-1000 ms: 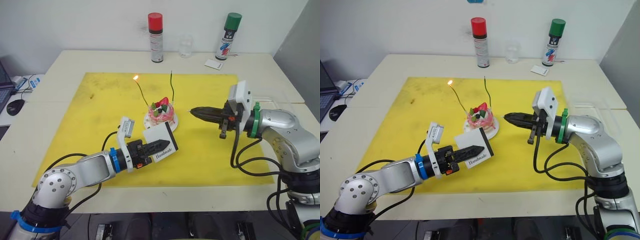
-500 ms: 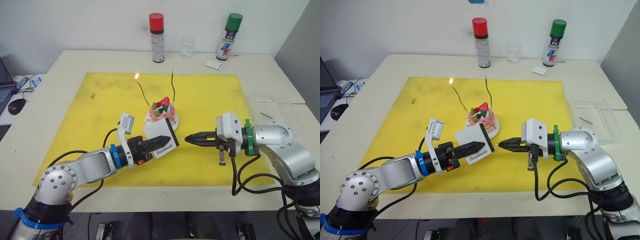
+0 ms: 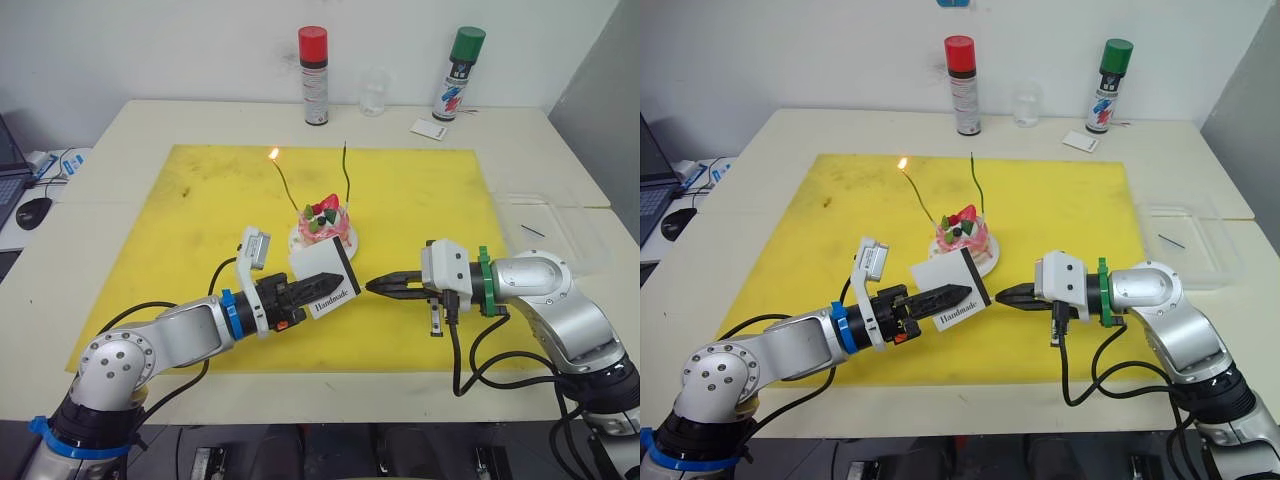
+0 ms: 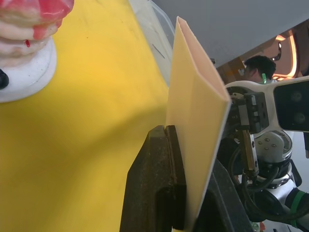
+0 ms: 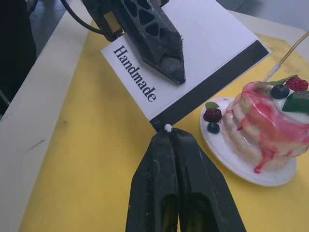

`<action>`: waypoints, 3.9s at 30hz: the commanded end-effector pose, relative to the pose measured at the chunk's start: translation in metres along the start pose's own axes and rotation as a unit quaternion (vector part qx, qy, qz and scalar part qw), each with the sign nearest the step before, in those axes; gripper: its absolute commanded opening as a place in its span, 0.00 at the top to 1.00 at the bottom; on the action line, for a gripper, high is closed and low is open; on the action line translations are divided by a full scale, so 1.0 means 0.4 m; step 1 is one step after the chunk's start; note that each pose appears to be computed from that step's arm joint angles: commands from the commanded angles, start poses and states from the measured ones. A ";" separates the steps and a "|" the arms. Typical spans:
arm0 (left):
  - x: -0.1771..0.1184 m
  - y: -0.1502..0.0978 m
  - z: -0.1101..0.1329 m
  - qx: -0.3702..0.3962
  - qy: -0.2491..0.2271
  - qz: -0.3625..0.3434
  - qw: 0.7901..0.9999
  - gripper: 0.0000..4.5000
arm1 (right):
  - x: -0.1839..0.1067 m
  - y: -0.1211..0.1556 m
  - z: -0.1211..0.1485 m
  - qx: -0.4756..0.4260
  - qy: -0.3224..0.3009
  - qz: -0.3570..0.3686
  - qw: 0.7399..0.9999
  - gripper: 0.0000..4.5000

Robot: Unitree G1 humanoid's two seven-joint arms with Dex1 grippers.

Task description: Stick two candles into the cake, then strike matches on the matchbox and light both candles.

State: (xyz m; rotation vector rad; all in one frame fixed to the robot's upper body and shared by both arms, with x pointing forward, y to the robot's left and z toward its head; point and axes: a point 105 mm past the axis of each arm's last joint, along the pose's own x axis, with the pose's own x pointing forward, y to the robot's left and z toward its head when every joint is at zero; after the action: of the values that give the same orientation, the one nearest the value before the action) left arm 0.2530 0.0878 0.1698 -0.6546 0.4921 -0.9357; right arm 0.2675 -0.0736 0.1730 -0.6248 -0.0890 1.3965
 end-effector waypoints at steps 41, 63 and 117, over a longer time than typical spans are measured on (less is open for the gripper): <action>-0.083 -0.046 0.006 0.028 0.050 -0.026 0.998 1.00 | -0.063 0.018 -0.044 -0.057 0.098 0.072 0.991 0.99; -0.133 0.039 -0.066 -0.007 0.039 0.046 0.998 1.00 | -0.089 -0.109 -0.051 0.123 0.047 -0.094 0.987 0.99; -0.183 0.015 -0.064 -0.021 0.008 0.075 0.997 1.00 | 0.156 0.025 -0.167 0.187 0.059 -0.159 0.968 0.84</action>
State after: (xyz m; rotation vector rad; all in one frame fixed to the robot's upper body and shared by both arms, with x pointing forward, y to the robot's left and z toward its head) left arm 0.2052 0.1500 0.1481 -0.6296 0.5931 -0.7628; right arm 0.2976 -0.0323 0.0957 -0.3477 0.1497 1.0379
